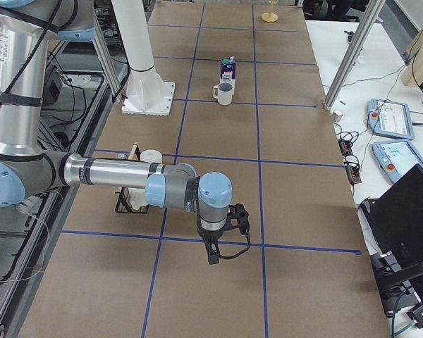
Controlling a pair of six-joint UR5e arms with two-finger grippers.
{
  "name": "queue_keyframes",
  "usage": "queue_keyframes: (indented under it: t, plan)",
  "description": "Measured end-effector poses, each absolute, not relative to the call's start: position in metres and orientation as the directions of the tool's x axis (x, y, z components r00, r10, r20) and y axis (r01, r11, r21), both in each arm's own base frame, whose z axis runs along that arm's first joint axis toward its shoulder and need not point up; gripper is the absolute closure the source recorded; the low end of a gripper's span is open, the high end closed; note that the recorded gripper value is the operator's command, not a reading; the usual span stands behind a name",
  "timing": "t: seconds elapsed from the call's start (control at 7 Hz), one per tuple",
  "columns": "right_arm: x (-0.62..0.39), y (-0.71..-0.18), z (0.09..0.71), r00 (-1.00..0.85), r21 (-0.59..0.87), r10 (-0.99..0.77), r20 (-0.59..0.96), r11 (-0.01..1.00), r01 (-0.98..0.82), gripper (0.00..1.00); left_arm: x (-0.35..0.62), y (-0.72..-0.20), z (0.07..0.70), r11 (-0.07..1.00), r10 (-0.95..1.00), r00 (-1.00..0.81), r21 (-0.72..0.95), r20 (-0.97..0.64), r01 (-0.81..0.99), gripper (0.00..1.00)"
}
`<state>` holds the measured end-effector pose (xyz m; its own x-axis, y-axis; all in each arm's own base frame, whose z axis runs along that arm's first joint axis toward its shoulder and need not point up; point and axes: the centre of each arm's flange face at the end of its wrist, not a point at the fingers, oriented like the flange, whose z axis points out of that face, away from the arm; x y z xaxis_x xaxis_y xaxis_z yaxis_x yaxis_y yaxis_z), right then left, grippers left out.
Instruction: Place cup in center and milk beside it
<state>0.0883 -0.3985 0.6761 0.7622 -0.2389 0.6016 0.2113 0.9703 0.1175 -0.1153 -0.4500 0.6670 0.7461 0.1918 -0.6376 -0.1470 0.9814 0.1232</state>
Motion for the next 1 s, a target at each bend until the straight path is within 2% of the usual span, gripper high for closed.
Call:
queue_keyframes:
  t: [1.0]
  plan:
    - [0.09,-0.385,0.684,0.767,0.111,-0.243,0.594,0.969,0.221,0.0,-0.115,-0.449,0.668,0.981,0.193,0.744,0.124,-0.64,-0.147,0.01]
